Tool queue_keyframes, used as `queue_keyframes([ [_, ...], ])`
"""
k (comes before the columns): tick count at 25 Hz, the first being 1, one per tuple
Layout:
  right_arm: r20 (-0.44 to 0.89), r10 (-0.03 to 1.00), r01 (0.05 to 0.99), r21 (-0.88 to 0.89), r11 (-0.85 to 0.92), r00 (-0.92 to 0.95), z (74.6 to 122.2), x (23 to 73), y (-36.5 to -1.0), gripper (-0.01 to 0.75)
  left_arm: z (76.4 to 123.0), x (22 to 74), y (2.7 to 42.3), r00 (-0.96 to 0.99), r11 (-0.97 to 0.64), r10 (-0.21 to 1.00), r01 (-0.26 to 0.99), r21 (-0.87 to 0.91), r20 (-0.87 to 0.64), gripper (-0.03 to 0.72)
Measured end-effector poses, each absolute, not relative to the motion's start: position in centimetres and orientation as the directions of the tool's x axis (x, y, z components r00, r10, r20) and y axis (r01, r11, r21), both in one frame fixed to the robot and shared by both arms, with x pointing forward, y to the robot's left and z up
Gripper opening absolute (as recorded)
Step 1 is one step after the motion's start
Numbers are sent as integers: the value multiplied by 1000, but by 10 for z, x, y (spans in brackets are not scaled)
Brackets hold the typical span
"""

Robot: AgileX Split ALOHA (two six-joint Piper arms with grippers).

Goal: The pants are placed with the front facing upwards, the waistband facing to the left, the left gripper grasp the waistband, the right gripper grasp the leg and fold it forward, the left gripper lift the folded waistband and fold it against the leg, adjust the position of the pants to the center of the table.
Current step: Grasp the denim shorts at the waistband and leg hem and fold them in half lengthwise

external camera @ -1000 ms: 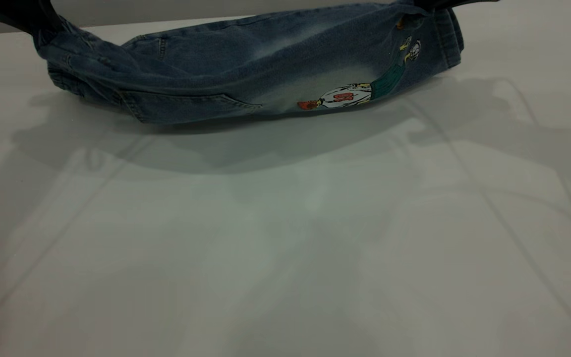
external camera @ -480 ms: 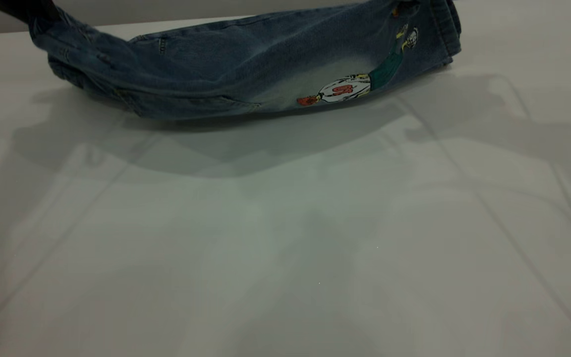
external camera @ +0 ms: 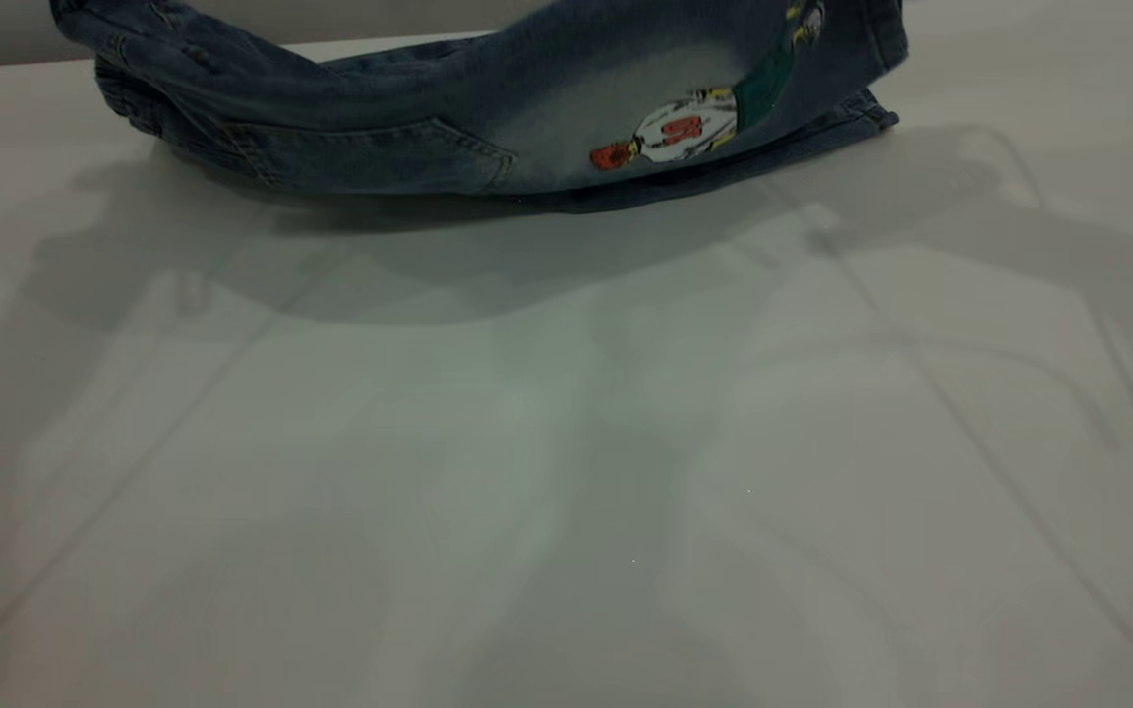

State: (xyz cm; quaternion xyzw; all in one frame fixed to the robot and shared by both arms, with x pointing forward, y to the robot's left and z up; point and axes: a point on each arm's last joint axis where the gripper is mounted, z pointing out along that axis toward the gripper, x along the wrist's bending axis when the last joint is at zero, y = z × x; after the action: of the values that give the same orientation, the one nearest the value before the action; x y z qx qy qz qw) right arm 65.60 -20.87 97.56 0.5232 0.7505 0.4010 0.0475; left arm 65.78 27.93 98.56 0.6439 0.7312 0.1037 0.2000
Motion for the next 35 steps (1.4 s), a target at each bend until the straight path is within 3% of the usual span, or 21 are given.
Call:
queue_keyframes([
  [12, 346, 828, 750, 649, 129, -442, 981, 678, -207, 22, 990, 674, 278, -90, 157, 981, 886, 436, -171, 120],
  [35, 284, 856, 790, 576, 208, -433, 930, 743, -206, 22, 954, 742, 275, -58, 138, 983, 860, 492, -173, 120],
])
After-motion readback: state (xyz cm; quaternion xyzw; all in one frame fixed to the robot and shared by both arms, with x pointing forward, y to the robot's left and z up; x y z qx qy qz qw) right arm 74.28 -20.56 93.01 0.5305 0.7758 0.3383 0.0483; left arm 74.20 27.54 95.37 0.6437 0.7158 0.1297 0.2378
